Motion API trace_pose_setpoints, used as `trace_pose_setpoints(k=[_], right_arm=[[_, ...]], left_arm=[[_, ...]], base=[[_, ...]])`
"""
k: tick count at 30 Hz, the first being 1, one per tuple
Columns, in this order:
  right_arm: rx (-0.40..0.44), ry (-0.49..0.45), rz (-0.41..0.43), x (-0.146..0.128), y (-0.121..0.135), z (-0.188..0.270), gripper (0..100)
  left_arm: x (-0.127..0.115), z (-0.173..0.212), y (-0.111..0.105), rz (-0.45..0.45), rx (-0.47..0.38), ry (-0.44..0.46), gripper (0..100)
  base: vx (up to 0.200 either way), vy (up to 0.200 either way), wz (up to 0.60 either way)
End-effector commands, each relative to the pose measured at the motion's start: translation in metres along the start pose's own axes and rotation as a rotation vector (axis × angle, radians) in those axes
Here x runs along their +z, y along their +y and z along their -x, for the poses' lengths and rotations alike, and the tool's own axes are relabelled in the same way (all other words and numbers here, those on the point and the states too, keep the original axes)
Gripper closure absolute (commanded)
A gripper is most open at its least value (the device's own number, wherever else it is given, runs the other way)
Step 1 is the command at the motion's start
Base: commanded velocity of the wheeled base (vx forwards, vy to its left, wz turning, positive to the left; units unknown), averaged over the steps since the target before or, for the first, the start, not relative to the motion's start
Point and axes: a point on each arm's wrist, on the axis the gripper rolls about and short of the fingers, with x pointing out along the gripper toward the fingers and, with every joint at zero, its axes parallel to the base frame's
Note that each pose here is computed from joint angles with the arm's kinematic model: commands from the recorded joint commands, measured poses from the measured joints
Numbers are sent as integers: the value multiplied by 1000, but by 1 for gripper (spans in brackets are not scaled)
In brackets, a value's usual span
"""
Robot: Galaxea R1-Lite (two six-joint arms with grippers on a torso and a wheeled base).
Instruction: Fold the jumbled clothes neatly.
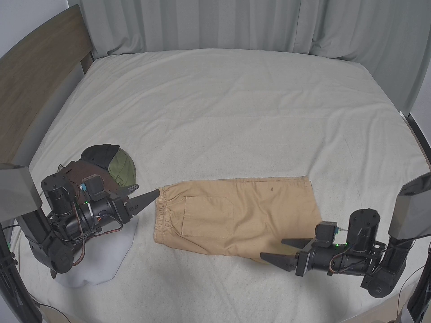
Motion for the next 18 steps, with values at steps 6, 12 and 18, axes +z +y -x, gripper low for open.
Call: trace_pose_setpoints(k=[6, 12, 18], right_arm=[[79, -180, 63, 41, 18, 16, 0], [73, -178, 58, 42, 12, 18, 0], [71, -181, 60, 42, 11, 18, 0]], left_arm=[[-14, -5, 8, 32, 11, 41, 0], [-32, -12, 19, 73, 35, 91, 0], [-44, -18, 30, 110, 57, 114, 0]], base=[[0, 0, 0], [0, 0, 0], [0, 0, 0]])
